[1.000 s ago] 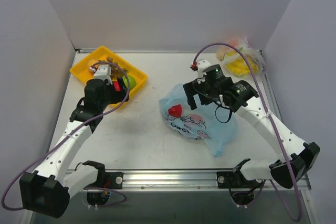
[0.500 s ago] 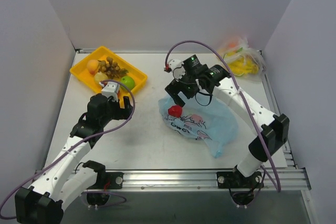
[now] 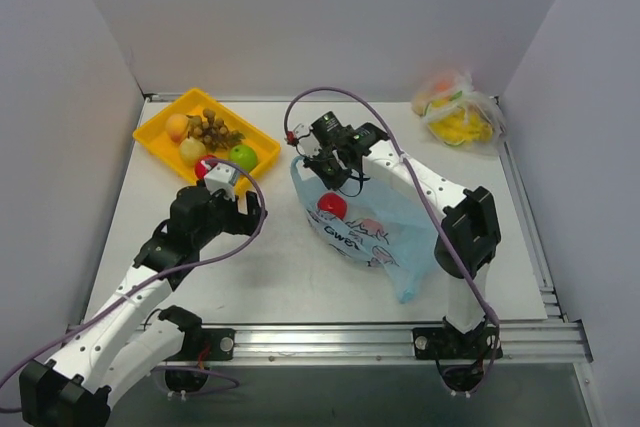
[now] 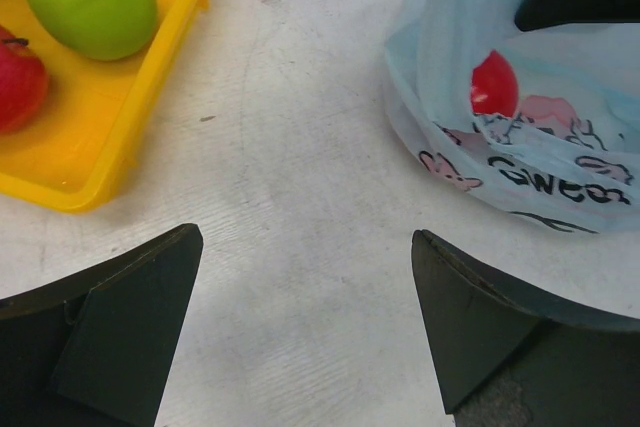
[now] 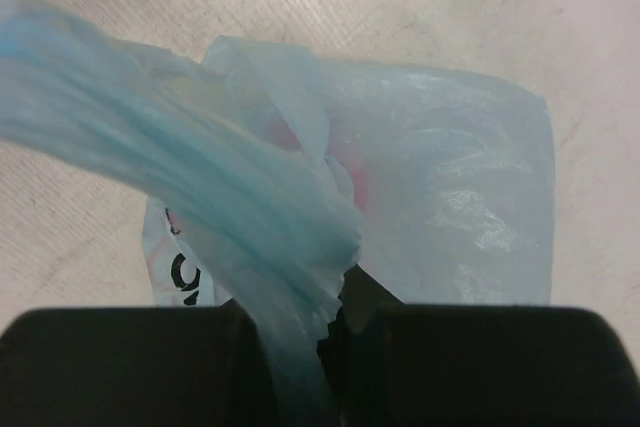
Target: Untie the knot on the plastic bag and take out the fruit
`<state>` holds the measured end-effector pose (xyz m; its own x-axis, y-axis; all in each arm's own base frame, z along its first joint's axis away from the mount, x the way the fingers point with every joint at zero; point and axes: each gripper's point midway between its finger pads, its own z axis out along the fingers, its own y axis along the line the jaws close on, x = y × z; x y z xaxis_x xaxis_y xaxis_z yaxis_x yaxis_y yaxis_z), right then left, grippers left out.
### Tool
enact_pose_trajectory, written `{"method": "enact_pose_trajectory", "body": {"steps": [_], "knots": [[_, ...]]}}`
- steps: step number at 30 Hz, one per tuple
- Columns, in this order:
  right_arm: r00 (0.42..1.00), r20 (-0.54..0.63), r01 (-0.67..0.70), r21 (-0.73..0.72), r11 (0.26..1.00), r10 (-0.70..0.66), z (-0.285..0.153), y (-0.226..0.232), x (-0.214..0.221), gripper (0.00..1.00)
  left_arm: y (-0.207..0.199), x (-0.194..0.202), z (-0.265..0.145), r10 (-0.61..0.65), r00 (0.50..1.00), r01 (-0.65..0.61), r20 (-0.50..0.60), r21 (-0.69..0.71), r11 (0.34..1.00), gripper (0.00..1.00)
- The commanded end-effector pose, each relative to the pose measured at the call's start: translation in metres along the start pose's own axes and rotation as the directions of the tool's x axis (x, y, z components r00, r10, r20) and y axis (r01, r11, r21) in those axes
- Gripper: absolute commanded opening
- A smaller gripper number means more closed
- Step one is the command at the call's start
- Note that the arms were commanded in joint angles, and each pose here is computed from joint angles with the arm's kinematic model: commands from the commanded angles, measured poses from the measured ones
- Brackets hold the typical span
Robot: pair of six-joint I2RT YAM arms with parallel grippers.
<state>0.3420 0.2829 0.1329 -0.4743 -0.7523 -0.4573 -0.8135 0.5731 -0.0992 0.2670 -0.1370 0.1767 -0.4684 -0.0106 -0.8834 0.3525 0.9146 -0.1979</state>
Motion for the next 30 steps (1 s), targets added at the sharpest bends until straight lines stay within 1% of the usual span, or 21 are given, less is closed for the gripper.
{"method": "enact_pose_trajectory", "body": {"steps": [1, 2, 3, 5, 6, 9, 10, 11, 12, 15, 17, 18, 19, 20, 21, 22, 24, 25, 28, 29, 30], "knots": [[0.987, 0.155, -0.073, 0.128, 0.989, 0.053, -0.052, -0.007, -0.037, 0.00, -0.028, -0.031, -0.013, 0.020, 0.993, -0.032, 0.117, 0.104, 0.994, 0.97], [0.981, 0.171, -0.123, 0.158, 0.980, 0.096, -0.059, -0.010, -0.037, 0.00, -0.032, -0.035, -0.016, 0.015, 0.991, -0.031, 0.130, 0.116, 0.993, 0.97], [0.973, 0.197, -0.156, 0.181, 0.971, 0.119, -0.072, -0.012, -0.038, 0.00, -0.044, -0.040, -0.021, 0.018, 0.989, -0.040, 0.145, 0.149, 0.988, 0.97], [0.965, 0.213, -0.204, 0.238, 0.950, 0.154, -0.082, -0.014, -0.035, 0.00, -0.056, -0.049, -0.030, 0.000, 0.984, -0.032, 0.178, 0.180, 0.983, 0.97], [0.951, 0.239, -0.253, 0.244, 0.936, 0.195, -0.090, -0.013, -0.035, 0.00, -0.070, -0.049, -0.035, 0.001, 0.984, -0.042, 0.181, 0.221, 0.974, 0.97], [0.923, 0.262, -0.343, 0.235, 0.909, 0.281, -0.096, -0.005, -0.028, 0.00, -0.088, -0.051, -0.040, -0.012, 0.982, -0.036, 0.189, 0.251, 0.967, 0.97], [0.916, 0.267, -0.361, 0.224, 0.905, 0.300, -0.096, -0.003, -0.027, 0.00, -0.104, -0.043, -0.041, 0.002, 0.985, -0.051, 0.170, 0.288, 0.956, 0.97], [0.913, 0.265, -0.369, 0.212, 0.905, 0.310, -0.096, 0.000, -0.025, 0.00, -0.111, -0.040, -0.041, 0.005, 0.986, -0.055, 0.167, 0.297, 0.953, 0.97], [0.914, 0.254, -0.371, 0.203, 0.906, 0.317, -0.093, 0.004, -0.021, 0.00, -0.111, -0.039, -0.038, 0.011, 0.985, -0.058, 0.172, 0.268, 0.962, 0.97], [0.917, 0.227, -0.373, 0.204, 0.905, 0.327, -0.084, 0.007, -0.014, 0.00, -0.134, -0.027, -0.033, 0.040, 0.988, -0.082, 0.152, 0.282, 0.956, 0.97], [0.918, 0.214, -0.376, 0.202, 0.904, 0.334, -0.080, 0.008, -0.011, 0.12, -0.152, -0.021, -0.028, 0.040, 0.989, -0.082, 0.141, 0.308, 0.948, 0.97], [0.921, 0.203, -0.373, 0.202, 0.906, 0.333, -0.077, 0.009, -0.009, 0.21, -0.156, -0.021, -0.026, 0.035, 0.989, -0.078, 0.142, 0.312, 0.947, 0.97], [0.922, 0.199, -0.372, 0.213, 0.903, 0.333, -0.075, 0.008, -0.007, 0.39, -0.162, -0.022, -0.019, 0.023, 0.989, -0.068, 0.146, 0.315, 0.947, 0.97], [0.923, 0.198, -0.370, 0.223, 0.902, 0.330, -0.075, 0.006, -0.006, 0.46, -0.166, -0.018, -0.016, 0.021, 0.991, -0.063, 0.133, 0.319, 0.946, 0.97], [0.923, 0.201, -0.372, 0.235, 0.898, 0.329, -0.077, 0.004, -0.005, 0.52, -0.173, -0.023, -0.015, 0.005, 0.988, -0.056, 0.152, 0.334, 0.941, 0.97], [0.923, 0.199, -0.372, 0.257, 0.892, 0.328, -0.077, 0.001, -0.001, 0.64, -0.178, -0.021, -0.008, 0.004, 0.989, -0.053, 0.147, 0.336, 0.940, 0.97], [0.922, 0.208, -0.376, 0.280, 0.884, 0.326, -0.084, -0.004, 0.004, 0.75, -0.189, -0.020, -0.004, 0.003, 0.990, -0.052, 0.138, 0.354, 0.934, 0.97], [0.925, 0.192, -0.373, 0.295, 0.880, 0.328, -0.083, -0.005, 0.012, 0.82, -0.195, -0.016, 0.003, 0.012, 0.992, -0.058, 0.129, 0.357, 0.932, 0.97], [0.921, 0.188, -0.385, 0.325, 0.864, 0.340, -0.092, -0.010, 0.029, 0.90, -0.214, -0.010, 0.010, 0.029, 0.992, -0.074, 0.120, 0.389, 0.918, 0.97], [0.920, 0.173, -0.390, 0.338, 0.857, 0.350, -0.091, -0.011, 0.039, 0.91, -0.218, -0.007, 0.012, 0.035, 0.993, -0.078, 0.115, 0.396, 0.915, 0.97], [0.915, 0.184, -0.403, 0.337, 0.851, 0.360, -0.098, -0.010, 0.045, 0.91, -0.222, -0.005, 0.014, 0.039, 0.993, -0.081, 0.112, 0.403, 0.912, 0.97]]}}
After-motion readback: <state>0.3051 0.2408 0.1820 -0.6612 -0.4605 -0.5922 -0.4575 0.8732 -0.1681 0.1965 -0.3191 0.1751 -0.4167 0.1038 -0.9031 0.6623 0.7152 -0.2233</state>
